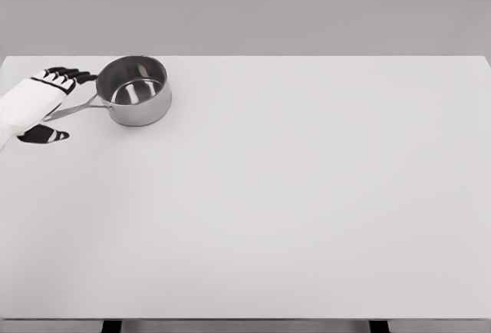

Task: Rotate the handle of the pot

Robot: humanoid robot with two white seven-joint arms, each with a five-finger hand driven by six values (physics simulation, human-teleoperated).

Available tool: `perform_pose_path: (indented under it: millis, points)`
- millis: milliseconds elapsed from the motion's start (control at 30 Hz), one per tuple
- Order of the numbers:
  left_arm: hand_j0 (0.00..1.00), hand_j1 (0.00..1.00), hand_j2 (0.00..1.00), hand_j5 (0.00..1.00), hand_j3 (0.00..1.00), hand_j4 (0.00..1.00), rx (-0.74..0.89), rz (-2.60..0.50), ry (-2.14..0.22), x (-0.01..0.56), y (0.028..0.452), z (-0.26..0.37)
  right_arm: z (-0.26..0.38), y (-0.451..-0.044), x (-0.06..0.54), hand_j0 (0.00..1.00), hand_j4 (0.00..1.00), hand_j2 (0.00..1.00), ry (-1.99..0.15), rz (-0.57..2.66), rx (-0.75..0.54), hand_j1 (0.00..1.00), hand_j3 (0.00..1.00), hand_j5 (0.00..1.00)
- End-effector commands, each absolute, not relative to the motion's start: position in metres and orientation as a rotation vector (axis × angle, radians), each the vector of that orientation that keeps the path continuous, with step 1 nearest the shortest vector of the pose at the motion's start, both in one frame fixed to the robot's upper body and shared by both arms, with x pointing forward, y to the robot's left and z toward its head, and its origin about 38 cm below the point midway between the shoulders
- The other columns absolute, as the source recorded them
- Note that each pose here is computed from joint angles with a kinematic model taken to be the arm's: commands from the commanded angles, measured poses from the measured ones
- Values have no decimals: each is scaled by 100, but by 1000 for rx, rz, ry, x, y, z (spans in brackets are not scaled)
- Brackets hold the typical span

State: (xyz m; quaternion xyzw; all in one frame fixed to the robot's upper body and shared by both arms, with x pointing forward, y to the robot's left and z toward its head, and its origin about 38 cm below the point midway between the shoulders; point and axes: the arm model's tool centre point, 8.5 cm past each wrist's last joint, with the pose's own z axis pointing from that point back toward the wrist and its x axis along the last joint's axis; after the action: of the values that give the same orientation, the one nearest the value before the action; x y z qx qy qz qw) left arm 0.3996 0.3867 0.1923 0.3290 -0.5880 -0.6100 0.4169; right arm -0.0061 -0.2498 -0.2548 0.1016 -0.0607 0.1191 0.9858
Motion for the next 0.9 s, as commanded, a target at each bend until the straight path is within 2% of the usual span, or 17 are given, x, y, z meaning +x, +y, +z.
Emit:
perform_pose_path:
  millis: [0,867]
  points:
    - [100,100,100,100,100,100,827,-1511,-1459,403,390,184,-255,-250,-6,100,100,100,-122,240,204,100,100,100]
    - [100,100,100,100,100,100,967,-1543,-1380,424,404,179,-255,-250,-6,100,100,100,-122,240,204,100,100,100]
